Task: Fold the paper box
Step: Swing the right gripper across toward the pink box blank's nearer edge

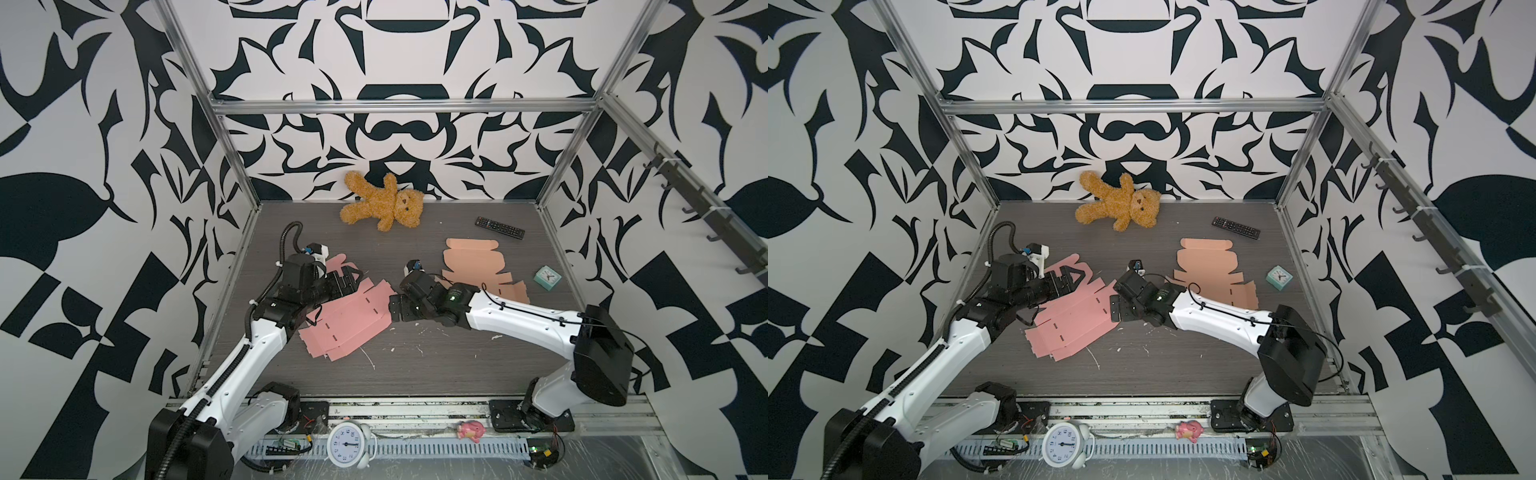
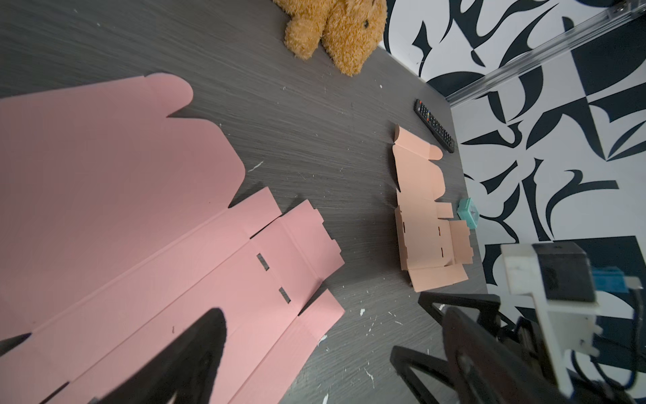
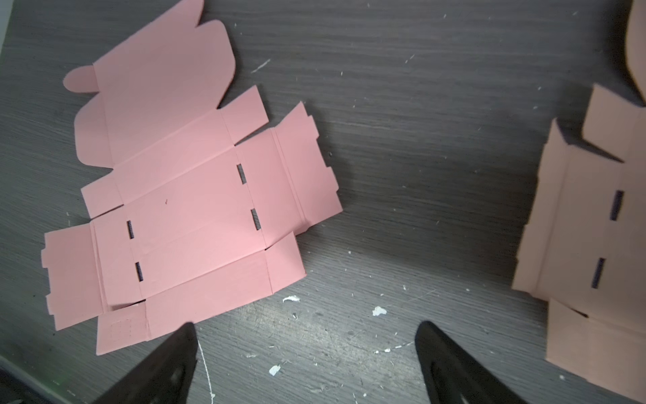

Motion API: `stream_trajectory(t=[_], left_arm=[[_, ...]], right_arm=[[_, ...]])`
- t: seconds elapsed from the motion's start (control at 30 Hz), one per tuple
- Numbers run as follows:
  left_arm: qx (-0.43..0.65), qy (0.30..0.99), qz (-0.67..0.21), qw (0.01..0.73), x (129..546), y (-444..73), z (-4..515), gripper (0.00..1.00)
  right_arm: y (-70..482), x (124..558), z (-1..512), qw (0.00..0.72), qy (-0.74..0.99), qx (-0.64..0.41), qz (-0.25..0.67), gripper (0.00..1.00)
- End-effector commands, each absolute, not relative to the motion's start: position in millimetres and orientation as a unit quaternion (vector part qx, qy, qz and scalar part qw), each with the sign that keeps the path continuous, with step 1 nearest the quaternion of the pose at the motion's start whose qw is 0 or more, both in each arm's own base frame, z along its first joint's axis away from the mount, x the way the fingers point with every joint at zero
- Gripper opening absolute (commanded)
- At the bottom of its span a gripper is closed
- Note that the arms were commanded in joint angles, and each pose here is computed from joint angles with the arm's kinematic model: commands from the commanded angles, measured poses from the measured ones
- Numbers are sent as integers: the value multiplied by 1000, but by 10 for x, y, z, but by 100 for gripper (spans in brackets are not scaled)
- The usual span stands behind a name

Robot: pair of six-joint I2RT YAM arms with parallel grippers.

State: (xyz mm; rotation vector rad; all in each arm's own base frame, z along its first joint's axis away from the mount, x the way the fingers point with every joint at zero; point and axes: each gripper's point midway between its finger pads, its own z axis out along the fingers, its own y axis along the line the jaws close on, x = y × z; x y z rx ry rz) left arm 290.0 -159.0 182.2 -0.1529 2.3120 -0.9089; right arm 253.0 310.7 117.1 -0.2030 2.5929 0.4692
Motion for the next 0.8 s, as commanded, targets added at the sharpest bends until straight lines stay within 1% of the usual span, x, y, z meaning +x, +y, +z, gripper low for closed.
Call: stream_trajectory(t=[0.0, 0.1, 0.3, 0.37, 0.43, 0.5, 0.77], left_arm=[[-64, 895, -349, 269, 2777, -1619, 1686, 99], [-73, 896, -346, 269, 2822, -1552, 1613, 99], [-84, 866, -420, 257, 2901, -1474, 1662, 99], [-78, 862, -434, 252, 2916, -1500, 1673, 99], [-76, 859, -444, 244, 2924, -1536, 1667, 99], [-76, 855, -455, 237, 2925, -1565, 1659, 99], [-93, 874, -419, 226, 2902, -1473, 1543, 99]], right_arm=[[3184, 2456, 1183, 234, 949, -55, 206, 97], [3240, 2417, 1084, 219, 949, -56, 218, 96], [3316, 2377, 967, 207, 946, -55, 242, 90], [3348, 2380, 953, 208, 944, -54, 251, 87], [3300, 2395, 909, 213, 946, -50, 240, 85], [3344, 2393, 878, 215, 942, -52, 254, 81], [3541, 2336, 714, 176, 942, -81, 273, 77]])
